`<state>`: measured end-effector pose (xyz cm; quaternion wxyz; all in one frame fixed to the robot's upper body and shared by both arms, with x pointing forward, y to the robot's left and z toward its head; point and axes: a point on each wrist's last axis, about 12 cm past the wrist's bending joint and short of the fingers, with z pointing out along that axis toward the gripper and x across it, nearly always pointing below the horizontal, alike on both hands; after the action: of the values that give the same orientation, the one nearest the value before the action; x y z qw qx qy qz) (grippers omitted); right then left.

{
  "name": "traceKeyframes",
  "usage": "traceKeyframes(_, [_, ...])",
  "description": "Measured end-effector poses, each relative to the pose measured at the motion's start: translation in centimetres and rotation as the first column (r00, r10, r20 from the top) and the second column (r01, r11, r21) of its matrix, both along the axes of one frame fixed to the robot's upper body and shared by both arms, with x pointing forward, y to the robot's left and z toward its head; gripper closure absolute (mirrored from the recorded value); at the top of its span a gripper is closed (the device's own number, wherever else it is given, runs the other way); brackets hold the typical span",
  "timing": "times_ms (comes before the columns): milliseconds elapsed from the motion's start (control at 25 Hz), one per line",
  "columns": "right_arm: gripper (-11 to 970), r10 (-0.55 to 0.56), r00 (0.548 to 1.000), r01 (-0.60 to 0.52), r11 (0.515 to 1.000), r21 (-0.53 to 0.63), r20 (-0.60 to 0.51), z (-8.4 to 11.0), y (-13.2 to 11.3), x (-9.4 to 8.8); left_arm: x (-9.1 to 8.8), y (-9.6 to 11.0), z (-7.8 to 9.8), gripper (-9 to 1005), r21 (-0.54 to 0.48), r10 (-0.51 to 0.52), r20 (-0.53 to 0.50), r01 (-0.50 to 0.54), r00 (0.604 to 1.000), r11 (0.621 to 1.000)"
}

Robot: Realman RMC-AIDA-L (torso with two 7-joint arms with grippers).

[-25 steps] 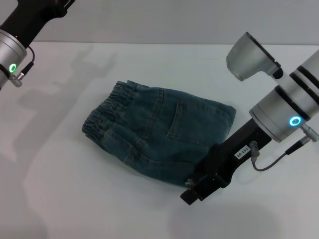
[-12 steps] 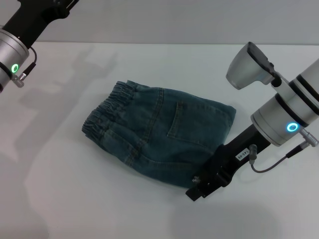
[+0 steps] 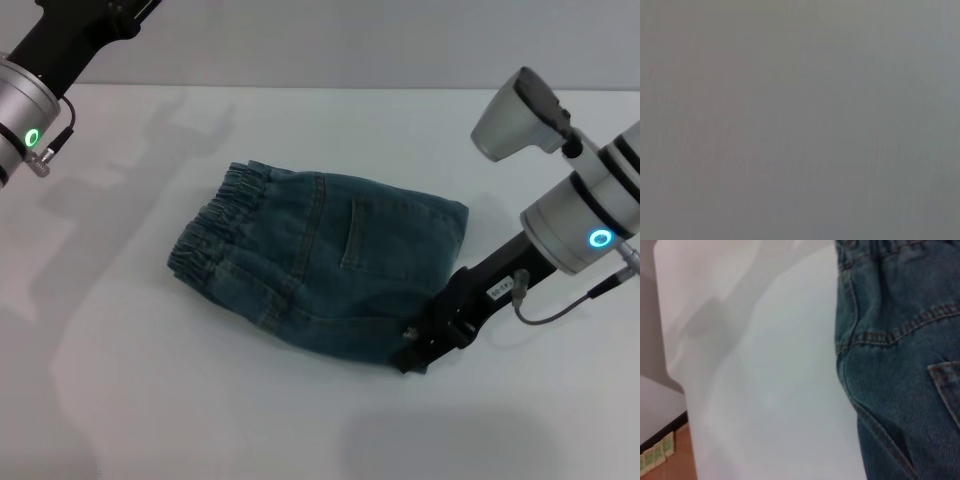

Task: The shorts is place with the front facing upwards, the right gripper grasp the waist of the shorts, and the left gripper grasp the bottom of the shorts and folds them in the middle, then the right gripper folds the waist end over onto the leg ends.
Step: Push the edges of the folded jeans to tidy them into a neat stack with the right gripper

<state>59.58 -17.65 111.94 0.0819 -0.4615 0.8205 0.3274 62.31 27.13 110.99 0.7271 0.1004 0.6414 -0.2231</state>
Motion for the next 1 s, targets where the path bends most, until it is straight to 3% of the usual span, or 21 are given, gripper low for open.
traceKeyframes(720, [468, -0.154, 0.983, 0.154, 0.988, 0.008, 0.096, 1.3, -3.1, 2.0, 0.2, 0.1, 0.0, 211, 0.008, 0.011, -0.012, -0.011, 1.0, 1.0])
traceKeyframes(1000, [468, -0.166, 0.98, 0.163, 0.986, 0.038, 0.107, 2.2, -3.9, 1.9, 0.4, 0.0, 0.1, 211, 0.016, 0.015, -0.009, -0.015, 1.0, 1.0])
